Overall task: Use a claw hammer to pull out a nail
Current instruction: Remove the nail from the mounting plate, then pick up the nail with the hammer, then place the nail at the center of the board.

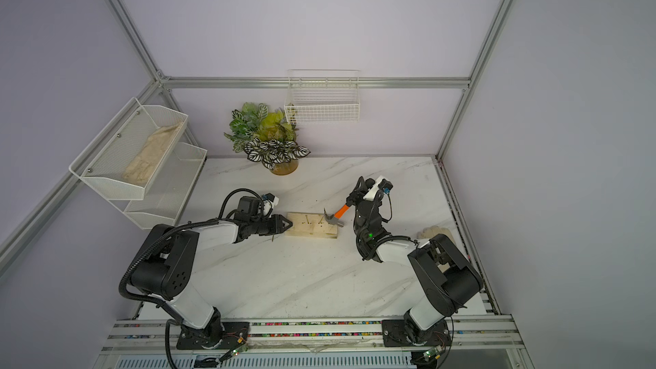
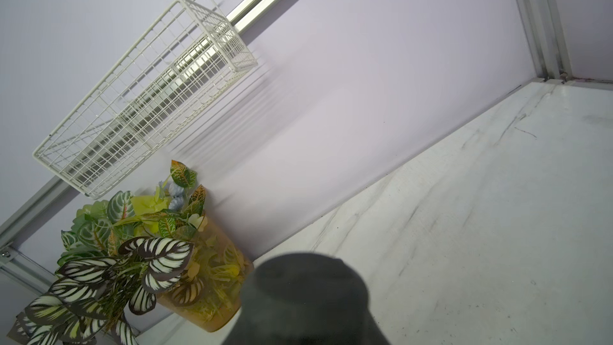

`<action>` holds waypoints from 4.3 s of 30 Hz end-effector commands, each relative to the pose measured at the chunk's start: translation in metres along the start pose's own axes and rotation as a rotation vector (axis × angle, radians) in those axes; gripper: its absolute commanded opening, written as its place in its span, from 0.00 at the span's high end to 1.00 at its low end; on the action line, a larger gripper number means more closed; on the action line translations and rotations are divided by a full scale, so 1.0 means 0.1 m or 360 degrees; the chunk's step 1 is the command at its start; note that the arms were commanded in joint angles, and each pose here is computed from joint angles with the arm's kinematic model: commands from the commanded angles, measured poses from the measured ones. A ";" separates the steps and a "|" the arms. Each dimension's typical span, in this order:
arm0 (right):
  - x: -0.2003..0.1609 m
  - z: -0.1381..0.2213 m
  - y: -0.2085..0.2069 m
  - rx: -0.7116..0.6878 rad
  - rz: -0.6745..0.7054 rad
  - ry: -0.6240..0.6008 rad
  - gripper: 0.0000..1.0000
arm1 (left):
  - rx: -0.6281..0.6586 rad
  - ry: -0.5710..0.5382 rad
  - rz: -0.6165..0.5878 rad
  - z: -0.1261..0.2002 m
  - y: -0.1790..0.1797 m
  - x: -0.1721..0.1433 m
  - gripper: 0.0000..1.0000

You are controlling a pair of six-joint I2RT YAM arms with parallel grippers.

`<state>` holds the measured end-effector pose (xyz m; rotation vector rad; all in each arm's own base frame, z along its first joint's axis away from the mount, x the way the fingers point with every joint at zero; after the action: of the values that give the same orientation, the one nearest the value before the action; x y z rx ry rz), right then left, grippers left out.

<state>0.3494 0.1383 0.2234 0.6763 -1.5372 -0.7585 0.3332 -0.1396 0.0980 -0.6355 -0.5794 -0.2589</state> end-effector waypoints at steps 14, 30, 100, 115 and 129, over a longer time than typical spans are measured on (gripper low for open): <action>-0.42 0.15 -0.72 -0.0116 -0.0280 0.0308 1.00 | -0.0113 0.0082 0.0026 -0.13 -0.05 -0.14 0.62; -0.15 -0.34 -0.11 -0.0096 0.0115 0.0312 1.00 | -0.0209 0.0061 0.0049 -0.01 -0.29 -0.26 0.63; 0.63 0.01 0.95 0.0606 0.0464 0.0646 1.00 | -0.0944 -0.0342 -0.0809 0.04 -1.37 0.56 1.00; 0.34 -0.21 0.94 0.0542 0.0432 0.0707 1.00 | -0.0950 -0.0377 -0.0794 0.22 -1.48 0.59 1.00; -0.12 0.12 1.28 0.0443 0.0963 0.0540 1.00 | 0.0162 -0.0040 -0.0117 0.35 -0.34 0.06 1.00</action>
<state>0.3400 0.2195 0.2813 0.5269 -1.2844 0.0142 0.3248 -0.1635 0.1659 -0.6587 -0.7528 -0.3894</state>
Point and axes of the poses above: each gripper's point midway between its finger pads, its own z axis back along the fingers, its own y axis along the line the jaws close on, x = y × z, the point moved 7 cm from there along z, back along the fingers, and after that the axes turned 14 degrees about -z, right-handed, at the moved point
